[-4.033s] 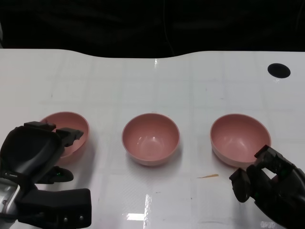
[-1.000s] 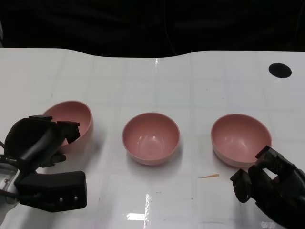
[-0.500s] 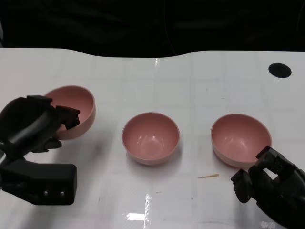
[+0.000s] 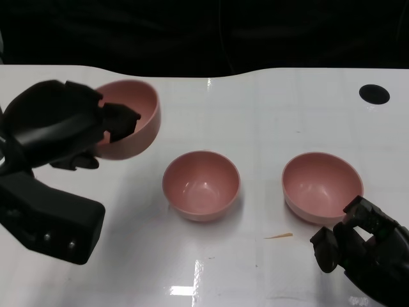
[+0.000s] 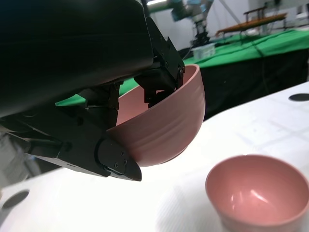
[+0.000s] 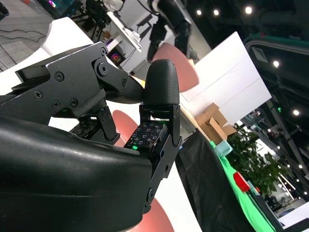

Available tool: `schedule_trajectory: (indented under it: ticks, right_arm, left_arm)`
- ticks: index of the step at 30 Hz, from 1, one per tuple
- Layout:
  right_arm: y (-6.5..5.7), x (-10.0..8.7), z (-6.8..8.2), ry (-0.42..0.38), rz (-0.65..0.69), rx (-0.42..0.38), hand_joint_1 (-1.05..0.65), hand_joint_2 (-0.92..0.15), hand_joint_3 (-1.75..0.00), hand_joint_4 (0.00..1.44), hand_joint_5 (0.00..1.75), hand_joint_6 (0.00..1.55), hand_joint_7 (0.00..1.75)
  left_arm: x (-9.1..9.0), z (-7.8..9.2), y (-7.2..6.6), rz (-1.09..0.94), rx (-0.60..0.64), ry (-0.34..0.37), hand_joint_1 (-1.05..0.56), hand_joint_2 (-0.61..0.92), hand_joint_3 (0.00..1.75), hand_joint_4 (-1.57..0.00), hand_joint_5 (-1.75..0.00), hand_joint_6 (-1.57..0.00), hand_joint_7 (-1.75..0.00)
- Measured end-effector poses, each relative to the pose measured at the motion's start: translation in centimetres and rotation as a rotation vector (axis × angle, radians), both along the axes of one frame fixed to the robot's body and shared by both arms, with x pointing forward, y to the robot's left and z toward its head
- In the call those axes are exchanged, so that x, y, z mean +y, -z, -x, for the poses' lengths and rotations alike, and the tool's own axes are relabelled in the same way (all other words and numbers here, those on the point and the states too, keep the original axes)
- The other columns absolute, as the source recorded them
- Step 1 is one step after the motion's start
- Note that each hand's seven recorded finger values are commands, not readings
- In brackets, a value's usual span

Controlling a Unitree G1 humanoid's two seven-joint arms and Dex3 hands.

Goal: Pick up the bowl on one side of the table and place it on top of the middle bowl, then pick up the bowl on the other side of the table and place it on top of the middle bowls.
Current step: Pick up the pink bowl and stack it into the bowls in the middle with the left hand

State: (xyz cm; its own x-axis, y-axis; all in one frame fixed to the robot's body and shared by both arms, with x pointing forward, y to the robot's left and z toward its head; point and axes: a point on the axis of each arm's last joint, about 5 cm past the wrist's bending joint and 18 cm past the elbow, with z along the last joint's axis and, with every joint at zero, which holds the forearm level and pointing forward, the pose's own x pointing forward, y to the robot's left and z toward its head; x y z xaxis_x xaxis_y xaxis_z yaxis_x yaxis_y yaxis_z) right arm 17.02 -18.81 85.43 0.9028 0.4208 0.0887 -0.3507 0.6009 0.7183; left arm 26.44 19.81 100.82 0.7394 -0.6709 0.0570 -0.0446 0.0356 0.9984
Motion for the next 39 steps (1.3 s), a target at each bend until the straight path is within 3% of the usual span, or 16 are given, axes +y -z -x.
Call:
schedule_trajectory:
  ticks: [1, 2, 5, 11, 13, 15, 17, 18, 20, 25, 28, 30, 33, 36, 39]
  right_arm:
    - [0.0, 0.0, 0.0, 0.0, 0.0, 0.0, -0.12, -0.65, -0.95, 0.79, 1.72, 0.88, 1.19]
    - [0.0, 0.0, 0.0, 0.001, 0.0, 0.0, -0.13, -0.64, -0.95, 0.78, 1.73, 0.88, 1.19]
    - [0.0, 0.1, 0.0, -0.003, -0.002, 0.0, -0.12, -0.63, -0.94, 0.78, 1.72, 0.88, 1.19]
    - [0.1, 0.4, 0.0, -0.007, -0.012, 0.0, -0.11, -0.62, -0.93, 0.8, 1.69, 0.91, 1.13]
    - [0.1, 0.5, 0.0, -0.008, -0.015, 0.001, -0.11, -0.62, -0.92, 0.8, 1.67, 0.91, 1.12]
    - [0.1, 0.7, 0.0, -0.012, -0.018, 0.001, -0.11, -0.65, -0.87, 0.81, 1.65, 0.91, 1.1]
    - [0.1, 0.9, 0.1, -0.014, -0.022, 0.001, -0.11, -0.66, -0.85, 0.81, 1.64, 0.92, 1.09]
    - [0.1, 0.9, 0.1, -0.011, -0.021, 0.003, -0.1, -0.67, -0.83, 0.83, 1.62, 0.93, 1.08]
    - [0.0, 1.1, 0.2, -0.001, -0.018, 0.011, -0.1, -0.69, -0.82, 0.85, 1.6, 0.94, 1.06]
    - [0.1, 1.8, 0.3, -0.008, -0.026, 0.01, -0.11, -0.69, -0.81, 0.84, 1.6, 0.94, 1.06]
    - [-0.1, 1.9, 0.4, -0.006, -0.023, 0.006, -0.11, -0.66, -0.84, 0.84, 1.62, 0.95, 1.05]
    - [-0.2, 2.0, 0.3, -0.006, -0.022, 0.0, -0.12, -0.66, -0.85, 0.84, 1.62, 0.95, 1.05]
    - [-0.2, 2.1, 0.4, -0.007, -0.021, -0.002, -0.13, -0.66, -0.85, 0.85, 1.61, 0.96, 1.06]
    - [-0.2, 2.1, 0.4, -0.005, -0.018, 0.001, -0.12, -0.65, -0.87, 0.85, 1.62, 0.95, 1.07]
    - [-0.3, 2.2, 0.5, -0.006, -0.014, 0.003, -0.12, -0.64, -0.89, 0.85, 1.62, 0.96, 1.08]
  left_arm:
    - [-0.2, -0.1, -0.1, -0.004, -0.011, 0.009, -0.03, 0.87, 0.05, -0.77, -1.74, -0.7, -1.64]
    - [-0.5, -0.2, -0.2, -0.006, -0.014, 0.021, -0.05, 0.87, 0.03, -0.79, -1.66, -0.78, -1.43]
    - [-1.6, -0.6, 0.0, -0.02, -0.004, 0.073, -0.08, 0.9, 0.03, -0.82, -1.58, -0.86, -1.23]
    - [-3.4, -1.3, 0.2, -0.03, 0.017, 0.144, -0.1, 0.92, 0.02, -0.81, -1.64, -0.75, -1.5]
    - [-3.9, -1.5, 0.2, -0.033, 0.019, 0.155, -0.09, 0.9, 0.02, -0.93, -1.3, -0.9, -1.08]
    - [-4.5, -1.6, 0.4, -0.038, 0.04, 0.169, -0.1, 0.9, 0.01, -0.86, -1.46, -0.84, -1.22]
    - [-4.8, -1.6, 0.8, -0.048, 0.058, 0.18, -0.1, 0.9, 0.01, -0.84, -1.51, -0.82, -1.27]
    - [-4.9, -1.6, 0.9, -0.051, 0.062, 0.188, -0.14, 0.91, 0.06, -0.81, -1.65, -0.7, -1.53]
    - [-5.2, -1.7, 1.1, -0.053, 0.067, 0.208, -0.18, 0.92, 0.1, -0.79, -1.73, -0.64, -1.65]
    - [-5.7, -1.7, 1.8, -0.08, 0.072, 0.243, -0.2, 0.92, 0.14, -0.79, -1.75, -0.64, -1.64]
    - [-6.1, -1.8, 2.3, -0.086, 0.089, 0.252, -0.24, 0.92, 0.24, -0.78, -1.73, -0.71, -1.47]
    - [-6.4, -1.9, 2.5, -0.085, 0.099, 0.256, -0.23, 0.92, 0.2, -0.76, -1.74, -0.74, -1.36]
    - [-6.7, -2.0, 3.0, -0.095, 0.115, 0.257, -0.2, 0.92, 0.15, -0.74, -1.74, -0.74, -1.32]
    - [-6.9, -2.0, 3.3, -0.108, 0.128, 0.258, -0.18, 0.92, 0.08, -0.77, -1.66, -0.82, -1.12]
    - [-7.1, -2.1, 3.8, -0.112, 0.14, 0.255, -0.15, 0.92, 0.05, -0.76, -1.7, -0.78, -1.25]
